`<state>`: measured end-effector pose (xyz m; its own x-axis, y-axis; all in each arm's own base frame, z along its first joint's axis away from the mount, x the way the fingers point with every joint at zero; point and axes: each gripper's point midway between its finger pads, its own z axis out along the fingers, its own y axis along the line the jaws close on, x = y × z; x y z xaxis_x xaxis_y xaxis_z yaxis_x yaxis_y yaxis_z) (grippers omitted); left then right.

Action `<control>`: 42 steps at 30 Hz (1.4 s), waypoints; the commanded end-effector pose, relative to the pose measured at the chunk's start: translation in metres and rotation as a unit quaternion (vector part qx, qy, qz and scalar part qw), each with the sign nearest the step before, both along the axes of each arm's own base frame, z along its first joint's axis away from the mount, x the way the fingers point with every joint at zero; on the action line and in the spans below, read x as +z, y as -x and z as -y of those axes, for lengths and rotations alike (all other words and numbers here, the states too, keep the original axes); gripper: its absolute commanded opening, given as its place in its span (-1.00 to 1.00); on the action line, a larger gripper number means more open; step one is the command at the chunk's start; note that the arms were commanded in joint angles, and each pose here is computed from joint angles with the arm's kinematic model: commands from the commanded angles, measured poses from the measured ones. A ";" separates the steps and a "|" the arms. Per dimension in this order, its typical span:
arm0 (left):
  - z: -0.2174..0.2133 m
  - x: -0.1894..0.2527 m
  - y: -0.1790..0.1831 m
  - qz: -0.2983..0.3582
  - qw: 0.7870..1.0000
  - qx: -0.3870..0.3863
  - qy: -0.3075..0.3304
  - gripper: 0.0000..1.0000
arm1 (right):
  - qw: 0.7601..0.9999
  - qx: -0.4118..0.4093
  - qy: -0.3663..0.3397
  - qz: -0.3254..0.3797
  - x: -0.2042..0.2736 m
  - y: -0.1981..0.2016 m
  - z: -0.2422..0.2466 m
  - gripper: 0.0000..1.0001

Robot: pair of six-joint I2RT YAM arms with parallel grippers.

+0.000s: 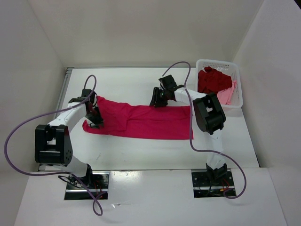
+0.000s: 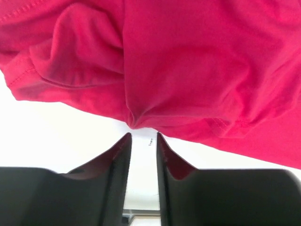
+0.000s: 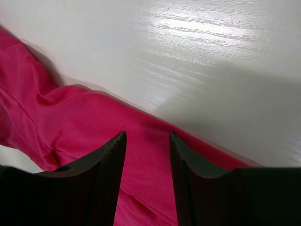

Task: Fold and stack the t-shirts
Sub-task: Fold the other side of the tshirt into a rectangle, then rotate the tshirt 80 degrees

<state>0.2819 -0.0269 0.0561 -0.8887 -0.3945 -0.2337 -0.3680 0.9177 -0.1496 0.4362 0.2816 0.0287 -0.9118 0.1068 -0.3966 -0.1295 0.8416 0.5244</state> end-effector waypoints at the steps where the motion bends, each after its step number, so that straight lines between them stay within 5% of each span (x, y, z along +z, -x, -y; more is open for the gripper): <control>1: 0.005 0.003 0.005 -0.010 1.000 0.017 0.012 -0.22 | 0.999 -0.017 0.015 0.028 0.023 -0.014 0.013 -0.05; 9: -0.015 0.050 -0.037 0.079 0.996 0.042 -0.003 0.19 | 0.995 -0.074 -0.003 0.060 0.070 -0.027 0.035 -0.05; 13: -0.001 0.062 -0.066 0.132 0.989 0.050 0.044 0.40 | 0.990 -0.132 -0.005 0.050 0.068 -0.018 0.055 -0.33; 15: 0.004 0.059 -0.081 0.152 0.985 0.048 0.058 0.72 | 0.988 -0.149 -0.012 0.039 0.064 -0.013 0.060 -0.46; 18: 0.013 0.056 -0.100 0.168 0.981 0.044 0.087 0.66 | 0.984 -0.175 0.000 0.024 0.050 -0.001 0.078 -0.69; 19: 0.019 0.060 -0.106 0.176 0.978 0.035 0.103 0.44 | 0.983 -0.182 0.004 0.025 0.049 -0.001 0.085 -0.77; 23: 0.024 0.039 -0.129 0.172 0.978 0.033 0.110 0.17 | 0.974 -0.224 0.003 0.025 0.053 0.009 0.106 -0.77; 32: 0.010 -0.029 -0.147 0.107 0.991 0.040 0.069 0.17 | 0.964 -0.262 0.046 -0.019 0.010 0.039 0.133 -0.77; 42: -0.003 -0.046 -0.159 0.096 0.992 0.058 0.050 0.26 | 0.940 -0.323 0.054 -0.093 -0.026 0.084 0.150 -0.80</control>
